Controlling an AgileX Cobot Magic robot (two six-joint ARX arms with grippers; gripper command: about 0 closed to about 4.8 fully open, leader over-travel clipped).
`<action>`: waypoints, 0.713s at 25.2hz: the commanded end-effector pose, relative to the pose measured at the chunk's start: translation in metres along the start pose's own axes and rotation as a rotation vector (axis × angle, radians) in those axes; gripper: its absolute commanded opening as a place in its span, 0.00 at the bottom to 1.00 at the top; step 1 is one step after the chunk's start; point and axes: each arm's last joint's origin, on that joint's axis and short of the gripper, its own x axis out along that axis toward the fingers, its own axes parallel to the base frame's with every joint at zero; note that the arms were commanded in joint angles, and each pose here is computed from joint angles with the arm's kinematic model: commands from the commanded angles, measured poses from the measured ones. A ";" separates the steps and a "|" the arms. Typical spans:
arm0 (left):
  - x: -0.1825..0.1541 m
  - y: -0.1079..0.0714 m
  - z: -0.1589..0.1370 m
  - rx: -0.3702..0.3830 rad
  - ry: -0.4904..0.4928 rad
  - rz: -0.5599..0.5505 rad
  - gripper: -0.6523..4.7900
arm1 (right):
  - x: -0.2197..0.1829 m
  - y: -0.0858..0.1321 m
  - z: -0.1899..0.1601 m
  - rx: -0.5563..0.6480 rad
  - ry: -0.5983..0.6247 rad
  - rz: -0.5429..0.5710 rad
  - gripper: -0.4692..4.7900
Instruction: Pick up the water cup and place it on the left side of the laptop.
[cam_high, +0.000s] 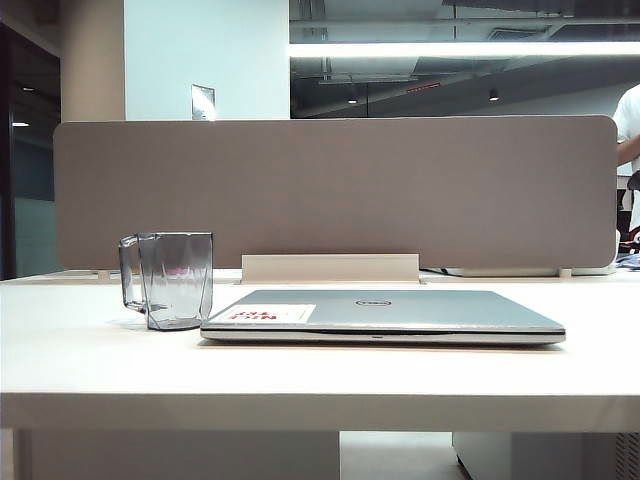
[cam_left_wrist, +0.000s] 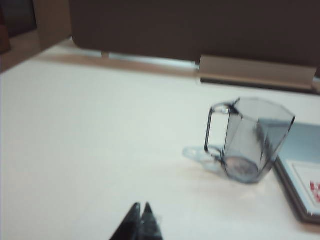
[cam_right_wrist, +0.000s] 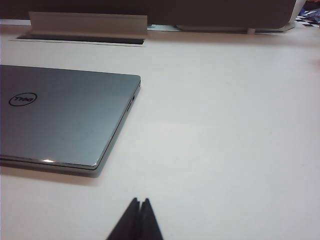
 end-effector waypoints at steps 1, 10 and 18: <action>0.000 -0.001 0.007 0.000 -0.068 -0.011 0.11 | 0.000 0.000 -0.001 -0.002 -0.003 -0.001 0.08; 0.000 -0.001 0.006 0.000 -0.057 -0.009 0.11 | 0.000 0.000 -0.001 -0.002 -0.003 -0.001 0.08; 0.000 -0.001 0.006 0.000 -0.058 -0.009 0.11 | 0.000 0.000 -0.001 -0.003 -0.003 -0.002 0.08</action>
